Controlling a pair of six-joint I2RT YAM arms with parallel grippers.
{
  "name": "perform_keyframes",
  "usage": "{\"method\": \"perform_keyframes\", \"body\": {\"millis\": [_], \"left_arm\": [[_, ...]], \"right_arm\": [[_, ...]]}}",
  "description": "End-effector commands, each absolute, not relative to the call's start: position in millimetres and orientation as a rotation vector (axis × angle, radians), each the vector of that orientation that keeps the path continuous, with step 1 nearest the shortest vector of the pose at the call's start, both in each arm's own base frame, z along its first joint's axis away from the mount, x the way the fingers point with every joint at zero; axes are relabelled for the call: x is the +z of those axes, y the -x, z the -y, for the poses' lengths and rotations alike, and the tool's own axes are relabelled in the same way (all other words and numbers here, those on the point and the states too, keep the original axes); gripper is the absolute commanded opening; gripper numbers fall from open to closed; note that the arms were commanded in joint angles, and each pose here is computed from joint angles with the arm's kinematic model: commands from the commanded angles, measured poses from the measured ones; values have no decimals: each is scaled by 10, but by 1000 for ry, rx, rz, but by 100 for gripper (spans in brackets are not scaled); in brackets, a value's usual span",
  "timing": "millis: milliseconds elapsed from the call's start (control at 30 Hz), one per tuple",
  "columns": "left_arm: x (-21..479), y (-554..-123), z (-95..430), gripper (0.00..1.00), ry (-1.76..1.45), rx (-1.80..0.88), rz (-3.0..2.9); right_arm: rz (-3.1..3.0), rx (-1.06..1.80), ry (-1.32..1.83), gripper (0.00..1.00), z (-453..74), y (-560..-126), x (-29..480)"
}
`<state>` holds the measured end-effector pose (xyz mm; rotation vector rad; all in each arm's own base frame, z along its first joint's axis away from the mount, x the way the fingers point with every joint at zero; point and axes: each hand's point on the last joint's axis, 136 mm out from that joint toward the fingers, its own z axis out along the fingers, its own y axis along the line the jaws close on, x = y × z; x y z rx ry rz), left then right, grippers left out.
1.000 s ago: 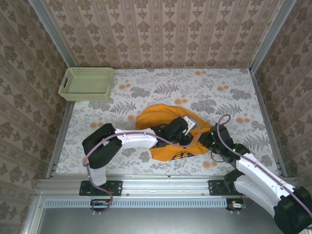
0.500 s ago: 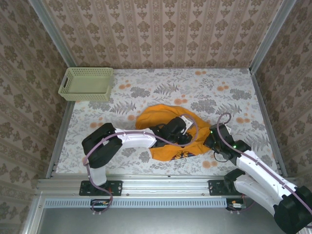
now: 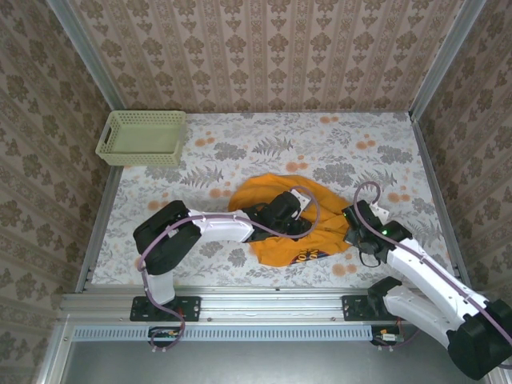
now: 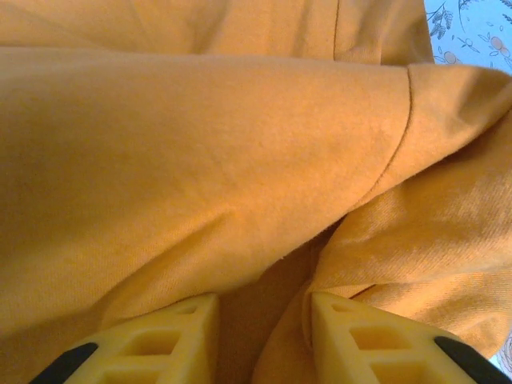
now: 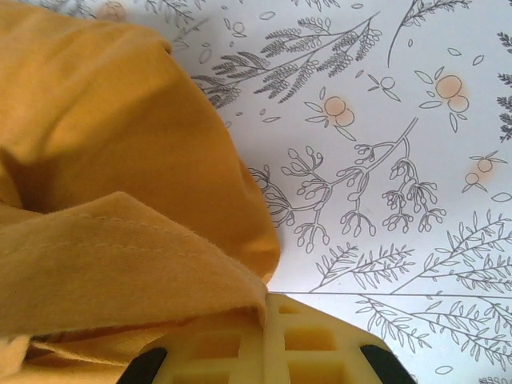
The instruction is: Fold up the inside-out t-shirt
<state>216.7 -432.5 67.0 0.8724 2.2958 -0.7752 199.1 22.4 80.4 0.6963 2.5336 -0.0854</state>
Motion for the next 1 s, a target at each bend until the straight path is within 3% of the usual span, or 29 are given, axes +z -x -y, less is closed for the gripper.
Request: {"method": "perform_keyframes", "body": {"millis": [0, 300, 400, 500, 567, 700, 967], "left_arm": [[685, -2196, 4245, 37, -835, -762, -2303], [454, -2199, 3952, 43, -757, -762, -2358], [495, -2185, 3967, 45, -760, -780, -2347], [603, -2152, 4015, 49, -784, -795, -2319], [669, -2115, 4047, 51, -809, -792, -2301], [722, -2056, 4106, 55, -848, -783, -2278], [698, -2054, 4133, 55, -849, -785, -2287]], "right_arm": [[-2529, -176, -675, 0, -123, -1969, 885], [-2547, -279, -718, 5, 20, -1957, 798], [-2544, -269, -692, 13, -7, -2017, 838], [-2532, -206, -634, 33, -100, -2063, 950], [-2514, -179, -595, 37, -150, -2054, 1071], [-2487, -94, -502, 38, -310, -2043, 1246], [-2536, 331, -465, 40, -946, -2196, 911]]}}
